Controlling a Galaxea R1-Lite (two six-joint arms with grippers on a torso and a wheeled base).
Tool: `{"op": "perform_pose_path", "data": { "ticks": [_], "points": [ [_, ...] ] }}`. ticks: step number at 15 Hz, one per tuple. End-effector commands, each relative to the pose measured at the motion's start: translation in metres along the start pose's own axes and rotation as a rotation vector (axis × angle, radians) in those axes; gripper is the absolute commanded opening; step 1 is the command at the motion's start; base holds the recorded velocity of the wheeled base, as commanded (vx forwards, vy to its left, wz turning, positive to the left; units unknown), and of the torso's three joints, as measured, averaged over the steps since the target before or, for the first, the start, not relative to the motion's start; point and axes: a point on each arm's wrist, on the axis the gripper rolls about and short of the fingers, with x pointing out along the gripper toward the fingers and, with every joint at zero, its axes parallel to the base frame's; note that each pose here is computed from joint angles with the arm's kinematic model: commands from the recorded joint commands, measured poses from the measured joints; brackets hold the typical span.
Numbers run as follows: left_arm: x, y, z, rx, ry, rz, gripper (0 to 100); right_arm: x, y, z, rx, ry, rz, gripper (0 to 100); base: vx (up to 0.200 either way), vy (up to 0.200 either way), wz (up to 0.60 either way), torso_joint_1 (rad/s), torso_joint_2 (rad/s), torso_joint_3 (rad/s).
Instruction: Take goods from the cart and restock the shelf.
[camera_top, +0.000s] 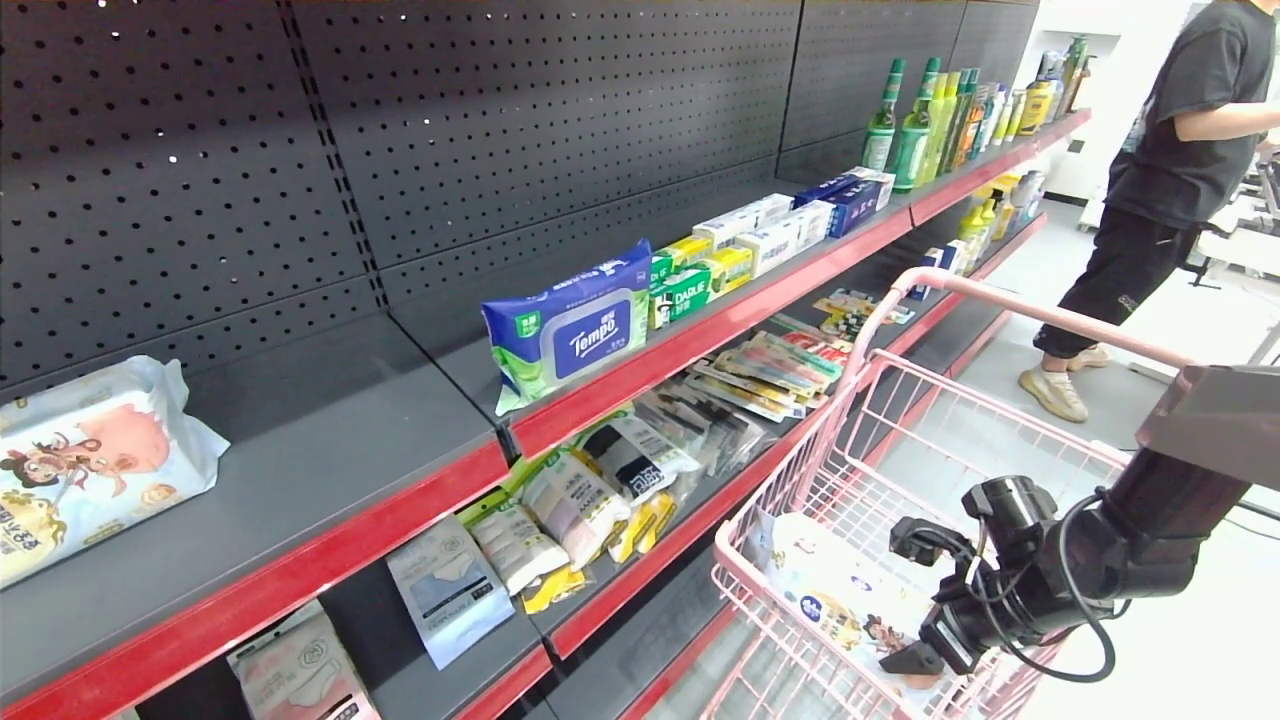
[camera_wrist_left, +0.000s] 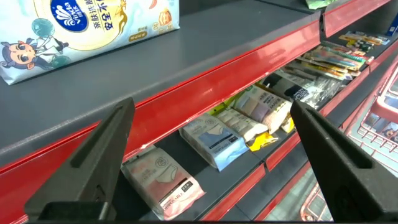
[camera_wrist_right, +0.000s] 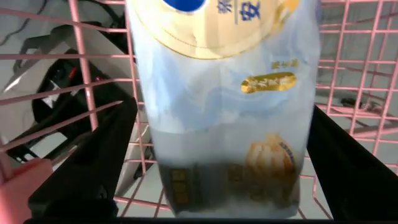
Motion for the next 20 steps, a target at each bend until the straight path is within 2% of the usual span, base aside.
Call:
{"op": "perform_pose_path", "data": {
  "ticks": [1, 7, 13, 14, 18, 20],
  "points": [
    [0.0, 0.0, 0.0, 0.0, 0.0, 0.0, 100, 0.003, 0.002, -0.001, -0.002, 0.002, 0.018, 100, 0.0, 0.0, 0.0, 0.0, 0.0, 0.0],
    [0.0, 0.0, 0.0, 0.001, 0.0, 0.0, 100, 0.013, 0.004, -0.005, -0.035, -0.035, -0.026, 100, 0.0, 0.0, 0.0, 0.0, 0.0, 0.0],
    [0.0, 0.0, 0.0, 0.0, 0.0, 0.0, 100, 0.016, 0.006, -0.008, -0.058, -0.021, -0.045, 100, 0.0, 0.0, 0.0, 0.0, 0.0, 0.0],
    [0.0, 0.0, 0.0, 0.001, 0.0, 0.0, 100, 0.016, 0.006, -0.008, -0.06, -0.017, -0.052, 0, 0.0, 0.0, 0.0, 0.0, 0.0, 0.0],
    [0.0, 0.0, 0.0, 0.001, 0.0, 0.0, 100, 0.015, 0.005, -0.006, -0.008, -0.04, -0.047, 0, 0.0, 0.0, 0.0, 0.0, 0.0, 0.0],
    [0.0, 0.0, 0.0, 0.001, 0.0, 0.0, 100, 0.005, 0.011, -0.007, 0.027, -0.05, -0.039, 0, 0.0, 0.0, 0.0, 0.0, 0.0, 0.0]
  ]
}}
